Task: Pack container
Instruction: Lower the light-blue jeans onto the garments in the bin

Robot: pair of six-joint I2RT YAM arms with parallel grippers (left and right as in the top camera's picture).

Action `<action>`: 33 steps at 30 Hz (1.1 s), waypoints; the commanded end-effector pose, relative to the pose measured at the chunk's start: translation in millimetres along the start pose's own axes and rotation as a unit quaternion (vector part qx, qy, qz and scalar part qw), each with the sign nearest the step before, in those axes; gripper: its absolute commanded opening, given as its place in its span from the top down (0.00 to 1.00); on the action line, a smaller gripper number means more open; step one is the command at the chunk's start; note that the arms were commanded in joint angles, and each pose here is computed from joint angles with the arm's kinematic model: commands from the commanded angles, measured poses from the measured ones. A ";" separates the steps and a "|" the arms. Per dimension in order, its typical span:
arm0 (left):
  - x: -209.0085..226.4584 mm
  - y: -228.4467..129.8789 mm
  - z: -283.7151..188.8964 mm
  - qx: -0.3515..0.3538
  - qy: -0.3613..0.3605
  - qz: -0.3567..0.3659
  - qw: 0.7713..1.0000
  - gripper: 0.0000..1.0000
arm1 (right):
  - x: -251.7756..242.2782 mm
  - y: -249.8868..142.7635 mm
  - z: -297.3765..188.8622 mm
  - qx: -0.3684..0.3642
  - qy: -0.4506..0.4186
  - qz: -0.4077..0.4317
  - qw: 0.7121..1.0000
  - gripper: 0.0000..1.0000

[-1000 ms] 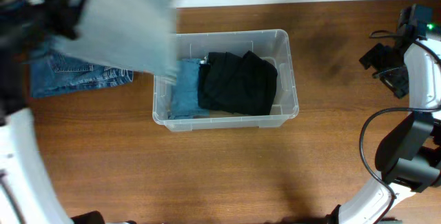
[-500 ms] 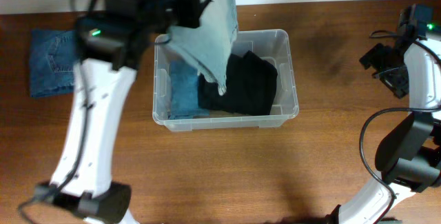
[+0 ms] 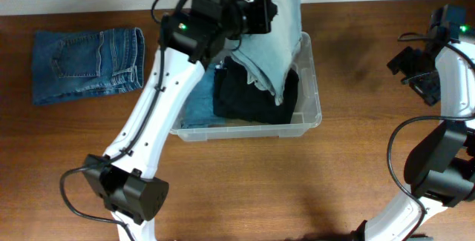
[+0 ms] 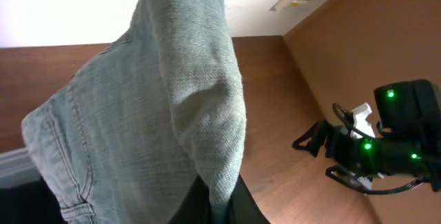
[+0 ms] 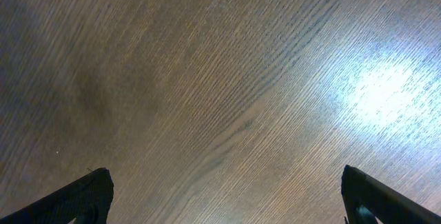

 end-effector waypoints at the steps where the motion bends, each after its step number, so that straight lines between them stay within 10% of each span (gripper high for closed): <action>1: -15.1 3.0 -7.7 -0.022 -0.002 -0.019 1.000 0.99 | -3.8 1.2 2.4 0.000 -0.007 0.007 1.000 0.02; 33: -62.3 -47.1 -6.4 -0.017 0.028 -0.087 0.996 0.99 | -3.9 1.3 2.4 0.000 -0.008 0.007 1.000 0.01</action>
Point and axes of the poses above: each gripper's point midway between its finger pads, its own z axis out along the fingers, its own x axis along the line the jaws close on, y = z × x, the point moved 4 cm from there along -z, back along the fingers, and after that the axes turned 12 degrees about -z, right-handed, at the moved point
